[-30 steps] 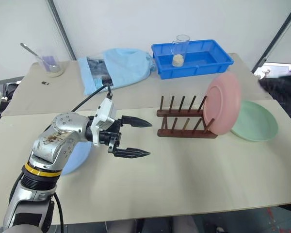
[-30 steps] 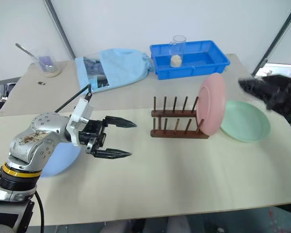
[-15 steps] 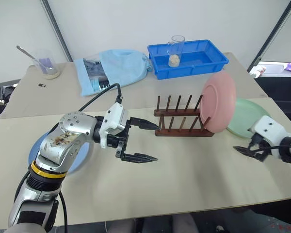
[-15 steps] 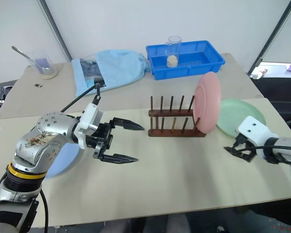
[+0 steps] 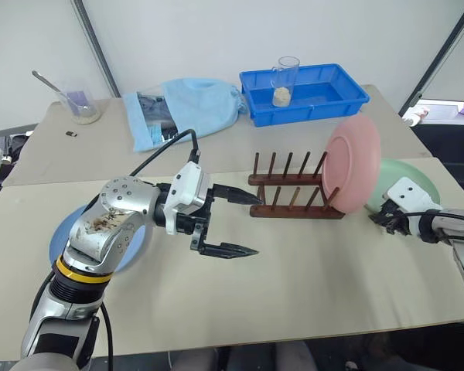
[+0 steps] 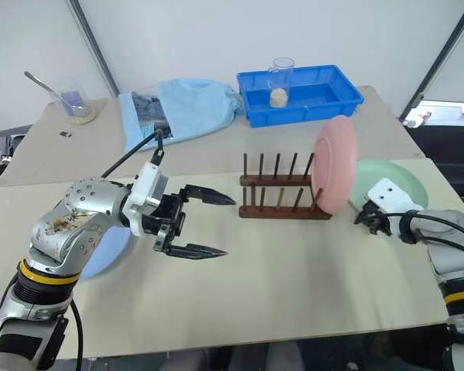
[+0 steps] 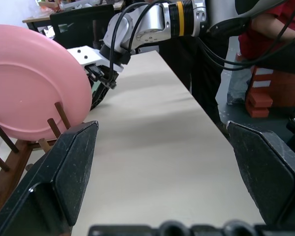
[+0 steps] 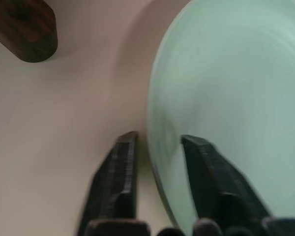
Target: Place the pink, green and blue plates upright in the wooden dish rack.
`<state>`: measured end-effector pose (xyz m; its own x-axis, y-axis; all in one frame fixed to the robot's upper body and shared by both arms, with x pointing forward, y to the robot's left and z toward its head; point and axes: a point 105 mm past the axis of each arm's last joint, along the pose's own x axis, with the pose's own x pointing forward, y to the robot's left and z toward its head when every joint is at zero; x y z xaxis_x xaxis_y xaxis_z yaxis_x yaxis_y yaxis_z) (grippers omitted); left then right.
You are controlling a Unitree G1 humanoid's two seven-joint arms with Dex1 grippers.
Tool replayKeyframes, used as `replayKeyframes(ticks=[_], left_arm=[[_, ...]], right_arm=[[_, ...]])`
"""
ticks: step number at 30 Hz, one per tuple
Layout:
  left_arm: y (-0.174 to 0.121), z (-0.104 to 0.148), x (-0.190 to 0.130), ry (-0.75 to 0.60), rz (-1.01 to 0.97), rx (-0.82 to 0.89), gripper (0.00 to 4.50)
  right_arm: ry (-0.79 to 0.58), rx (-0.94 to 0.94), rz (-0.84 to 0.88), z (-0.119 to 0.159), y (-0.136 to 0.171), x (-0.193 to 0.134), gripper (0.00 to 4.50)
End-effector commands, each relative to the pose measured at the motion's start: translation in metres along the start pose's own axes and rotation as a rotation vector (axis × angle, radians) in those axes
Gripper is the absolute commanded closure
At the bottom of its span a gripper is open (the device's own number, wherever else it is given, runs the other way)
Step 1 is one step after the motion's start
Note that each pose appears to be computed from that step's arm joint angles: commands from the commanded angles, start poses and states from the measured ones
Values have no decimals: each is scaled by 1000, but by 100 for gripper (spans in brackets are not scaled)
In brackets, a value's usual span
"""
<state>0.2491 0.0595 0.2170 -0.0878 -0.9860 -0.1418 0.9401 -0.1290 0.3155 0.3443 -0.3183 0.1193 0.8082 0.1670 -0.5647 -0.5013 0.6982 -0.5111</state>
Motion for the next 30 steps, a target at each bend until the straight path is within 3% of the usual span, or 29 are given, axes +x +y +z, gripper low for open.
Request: replayKeyframes(ticks=[1, 2, 10, 13, 15, 21, 23, 27, 30], left_arm=[[1, 5, -1, -5, 6, 38, 0], [1, 5, -1, -5, 8, 38, 0], [7, 3, -9, -1, 68, 18, 0], [11, 1, -19, 3, 118, -16, 0], [13, -1, -24, 9, 141, -37, 0], [22, -2, -41, 17, 217, -63, 0], [25, -3, -45, 15, 241, -73, 0], [27, -6, -50, 21, 266, -69, 0], [26, -7, -53, 24, 271, -68, 0]], right_arm=[[-9, -18, -36, 7, -9, -5, 423], [-12, -16, -41, 8, -9, -6, 448], [-88, -36, -262, 34, -39, -71, 448], [-330, -118, -413, 95, -58, -122, 448], [-486, -158, -428, 132, -55, -146, 448], [-896, -81, -262, 216, -24, -181, 448], [-1046, 24, -117, 238, -7, -186, 448], [-1213, 294, 166, 260, 22, -183, 448], [-1241, 462, 307, 263, 39, -173, 448]])
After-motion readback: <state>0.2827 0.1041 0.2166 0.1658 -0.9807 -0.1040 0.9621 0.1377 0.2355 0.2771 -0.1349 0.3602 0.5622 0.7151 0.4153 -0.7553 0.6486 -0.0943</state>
